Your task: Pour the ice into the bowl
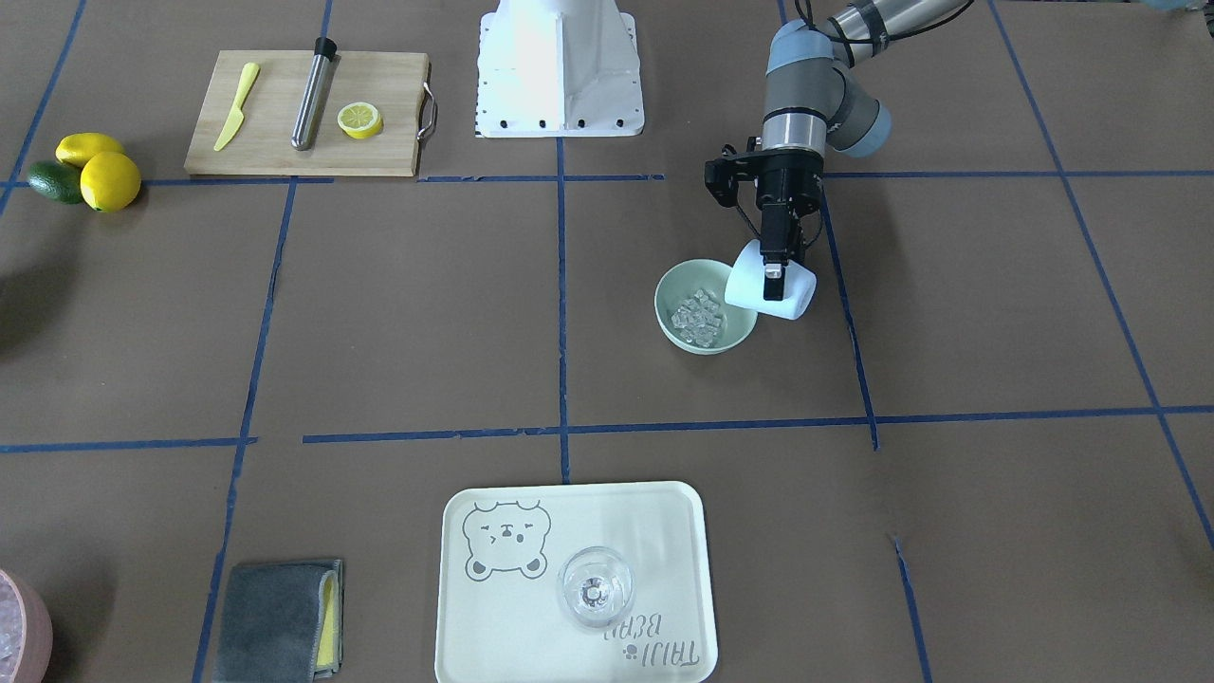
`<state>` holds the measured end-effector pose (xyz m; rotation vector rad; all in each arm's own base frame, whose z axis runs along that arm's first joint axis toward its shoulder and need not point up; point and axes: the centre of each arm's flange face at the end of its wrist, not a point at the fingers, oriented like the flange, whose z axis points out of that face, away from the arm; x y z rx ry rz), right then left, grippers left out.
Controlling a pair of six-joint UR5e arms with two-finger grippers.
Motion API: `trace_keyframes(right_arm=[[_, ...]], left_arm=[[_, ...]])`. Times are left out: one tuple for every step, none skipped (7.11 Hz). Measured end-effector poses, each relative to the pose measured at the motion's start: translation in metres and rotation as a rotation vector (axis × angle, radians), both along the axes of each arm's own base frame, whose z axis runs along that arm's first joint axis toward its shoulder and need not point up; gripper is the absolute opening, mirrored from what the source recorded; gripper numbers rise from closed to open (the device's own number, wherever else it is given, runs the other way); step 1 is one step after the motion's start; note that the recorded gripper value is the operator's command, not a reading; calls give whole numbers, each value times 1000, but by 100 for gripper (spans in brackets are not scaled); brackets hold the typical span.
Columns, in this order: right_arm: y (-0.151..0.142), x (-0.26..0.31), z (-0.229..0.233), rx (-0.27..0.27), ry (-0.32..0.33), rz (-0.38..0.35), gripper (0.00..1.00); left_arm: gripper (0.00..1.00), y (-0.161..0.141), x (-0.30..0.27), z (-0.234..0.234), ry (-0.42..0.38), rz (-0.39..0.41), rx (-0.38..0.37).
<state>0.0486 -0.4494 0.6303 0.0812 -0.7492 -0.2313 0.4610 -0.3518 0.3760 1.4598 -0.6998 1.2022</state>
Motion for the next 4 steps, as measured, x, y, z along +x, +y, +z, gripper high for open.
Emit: trace_keyframes(right_arm=[[0,0,-1,1,0,0,100],[0,0,-1,2,0,0,100],[0,0,-2,3,0,0,100],[0,0,-2,4,0,0,100]], left_arm=[[0,0,-5,0,56,-5,-2],[0,0,-10,1,147,-10,-20],[0,0,-12,5,266,-10,-60],[0,1,-12,10,416,9,-122]])
